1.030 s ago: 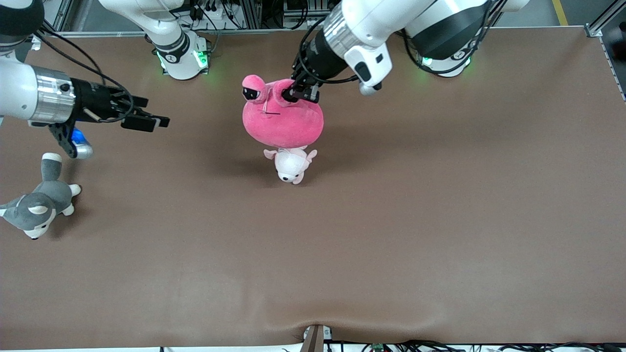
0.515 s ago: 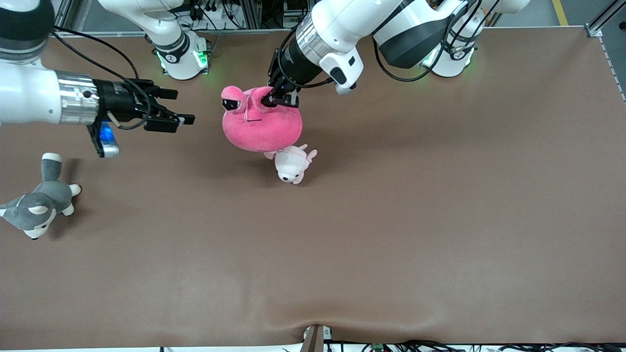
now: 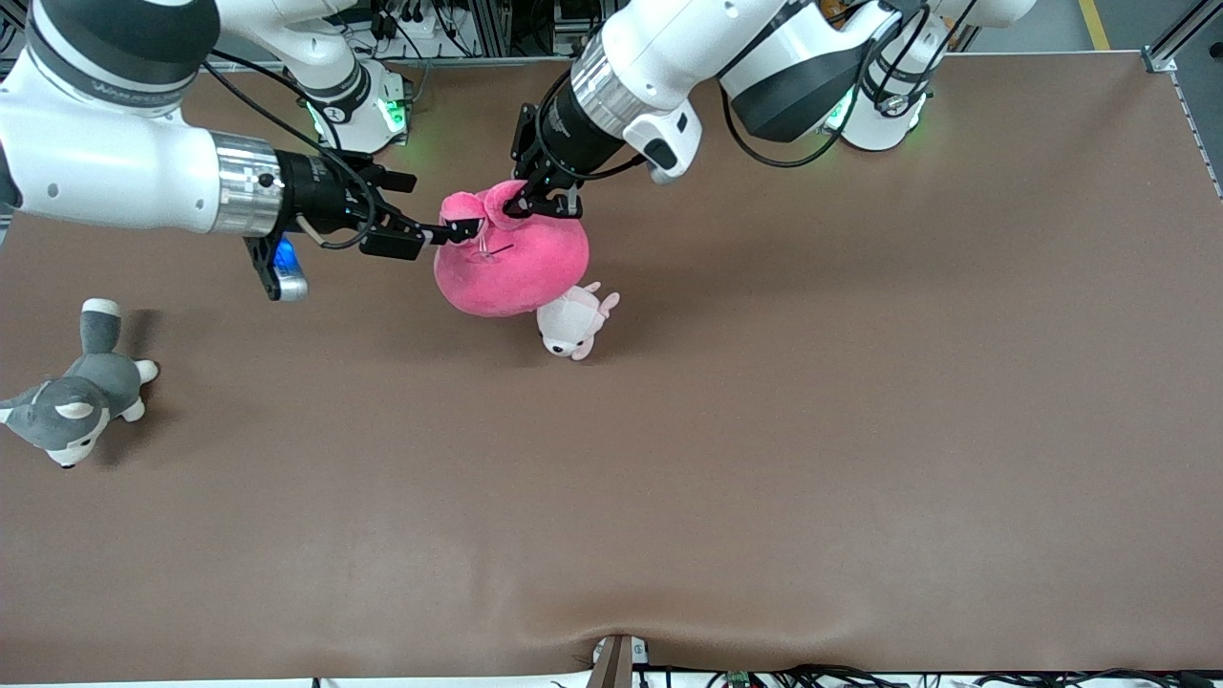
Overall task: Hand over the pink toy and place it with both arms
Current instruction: 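Grasp the pink toy's ear with the right gripper beside the left gripper, then open the left gripper and withdraw it while the right gripper carries the toy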
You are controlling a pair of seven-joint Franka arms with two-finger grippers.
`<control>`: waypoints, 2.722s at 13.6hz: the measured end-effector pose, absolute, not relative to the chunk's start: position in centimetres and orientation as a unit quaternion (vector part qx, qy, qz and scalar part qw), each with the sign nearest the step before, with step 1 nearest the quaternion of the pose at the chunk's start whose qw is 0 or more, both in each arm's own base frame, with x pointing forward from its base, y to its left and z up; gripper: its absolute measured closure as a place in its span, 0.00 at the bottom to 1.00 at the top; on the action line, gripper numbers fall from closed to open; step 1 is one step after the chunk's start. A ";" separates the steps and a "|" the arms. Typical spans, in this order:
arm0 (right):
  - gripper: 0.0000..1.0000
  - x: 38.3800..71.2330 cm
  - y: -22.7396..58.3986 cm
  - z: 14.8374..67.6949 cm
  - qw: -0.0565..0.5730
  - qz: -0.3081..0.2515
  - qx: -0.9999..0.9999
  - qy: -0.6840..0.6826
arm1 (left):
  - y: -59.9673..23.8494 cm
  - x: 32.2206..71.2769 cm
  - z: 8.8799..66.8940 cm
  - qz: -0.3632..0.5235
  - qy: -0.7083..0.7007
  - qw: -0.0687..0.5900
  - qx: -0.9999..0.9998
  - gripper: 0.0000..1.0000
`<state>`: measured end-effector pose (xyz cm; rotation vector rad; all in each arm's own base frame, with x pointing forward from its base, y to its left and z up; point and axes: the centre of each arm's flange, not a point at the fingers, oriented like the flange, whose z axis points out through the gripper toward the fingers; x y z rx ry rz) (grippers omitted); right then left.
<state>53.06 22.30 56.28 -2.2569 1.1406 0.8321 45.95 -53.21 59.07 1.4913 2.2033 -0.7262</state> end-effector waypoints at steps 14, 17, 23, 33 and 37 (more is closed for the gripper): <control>0.30 53.0 24.6 56.4 0.253 0.281 -0.826 0.418 | -53.5 46.3 59.8 -0.252 0.784 0.210 0.528 0.89; 0.62 53.4 24.4 56.1 0.254 0.279 -0.824 0.422 | -53.5 46.3 60.0 -0.253 0.783 0.212 0.528 0.89; 0.88 55.0 20.8 55.4 0.260 0.263 -0.823 0.431 | -52.5 47.3 60.7 -0.248 0.787 0.221 0.520 0.64; 0.88 56.8 2.2 45.0 0.245 0.255 -0.852 0.387 | -35.0 53.6 66.2 -0.121 0.679 0.188 0.699 0.00; 0.88 56.8 -4.4 40.1 0.243 0.254 -0.861 0.367 | -29.2 55.2 67.6 -0.080 0.594 0.194 0.777 0.00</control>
